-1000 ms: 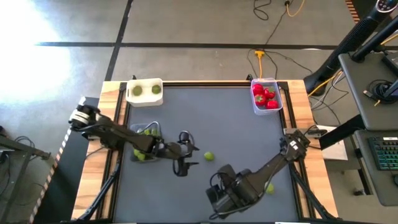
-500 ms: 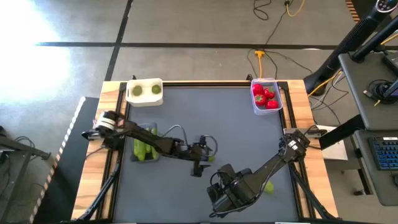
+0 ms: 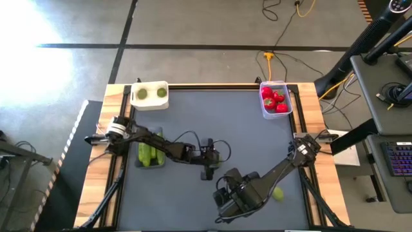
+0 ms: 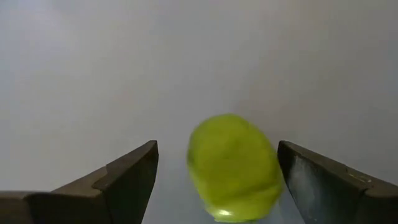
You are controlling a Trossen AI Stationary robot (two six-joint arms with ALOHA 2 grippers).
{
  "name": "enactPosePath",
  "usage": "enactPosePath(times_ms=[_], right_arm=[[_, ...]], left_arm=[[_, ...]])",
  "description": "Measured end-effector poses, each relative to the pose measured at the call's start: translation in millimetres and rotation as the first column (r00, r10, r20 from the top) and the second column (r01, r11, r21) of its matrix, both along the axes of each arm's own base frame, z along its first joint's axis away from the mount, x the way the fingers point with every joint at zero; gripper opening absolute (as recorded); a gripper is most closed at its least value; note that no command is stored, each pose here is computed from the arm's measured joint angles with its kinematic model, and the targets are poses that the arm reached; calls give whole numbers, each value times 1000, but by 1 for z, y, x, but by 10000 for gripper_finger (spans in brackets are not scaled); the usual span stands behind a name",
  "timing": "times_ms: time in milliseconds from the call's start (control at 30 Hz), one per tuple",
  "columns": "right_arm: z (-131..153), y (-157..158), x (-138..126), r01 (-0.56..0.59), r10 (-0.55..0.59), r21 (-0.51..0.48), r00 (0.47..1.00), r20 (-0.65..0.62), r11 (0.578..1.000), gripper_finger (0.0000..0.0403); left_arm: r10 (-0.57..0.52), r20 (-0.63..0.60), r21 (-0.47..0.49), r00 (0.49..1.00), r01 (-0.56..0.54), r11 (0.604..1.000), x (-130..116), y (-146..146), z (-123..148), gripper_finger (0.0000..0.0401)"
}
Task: Sort produce into baskets
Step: Put the green lime into the white bin
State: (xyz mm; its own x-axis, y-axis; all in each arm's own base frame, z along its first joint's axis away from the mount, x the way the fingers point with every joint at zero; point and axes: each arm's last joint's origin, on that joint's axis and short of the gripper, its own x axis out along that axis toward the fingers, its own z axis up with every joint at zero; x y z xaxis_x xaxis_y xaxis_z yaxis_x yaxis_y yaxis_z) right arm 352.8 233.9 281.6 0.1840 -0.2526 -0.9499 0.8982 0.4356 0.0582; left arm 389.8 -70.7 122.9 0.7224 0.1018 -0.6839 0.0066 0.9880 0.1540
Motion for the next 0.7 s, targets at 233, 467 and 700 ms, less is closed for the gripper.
enactPosePath(times_ms=[233, 467, 700], right_arm=[[0, -10, 6, -13, 13, -12, 1000, -8, 1000, 325], [0, -14, 9, -17, 16, -16, 1000, -13, 1000, 325], [0, -20, 12, -28, 27, -22, 999, -18, 999, 325]], left_arm=[[40, -15, -18, 999, -40, 999, -2, 8, -3, 311], [73, -34, -71, 997, -75, 995, -3, 9, -6, 275], [31, -45, -125, 999, -37, 991, -4, 7, -5, 147]])
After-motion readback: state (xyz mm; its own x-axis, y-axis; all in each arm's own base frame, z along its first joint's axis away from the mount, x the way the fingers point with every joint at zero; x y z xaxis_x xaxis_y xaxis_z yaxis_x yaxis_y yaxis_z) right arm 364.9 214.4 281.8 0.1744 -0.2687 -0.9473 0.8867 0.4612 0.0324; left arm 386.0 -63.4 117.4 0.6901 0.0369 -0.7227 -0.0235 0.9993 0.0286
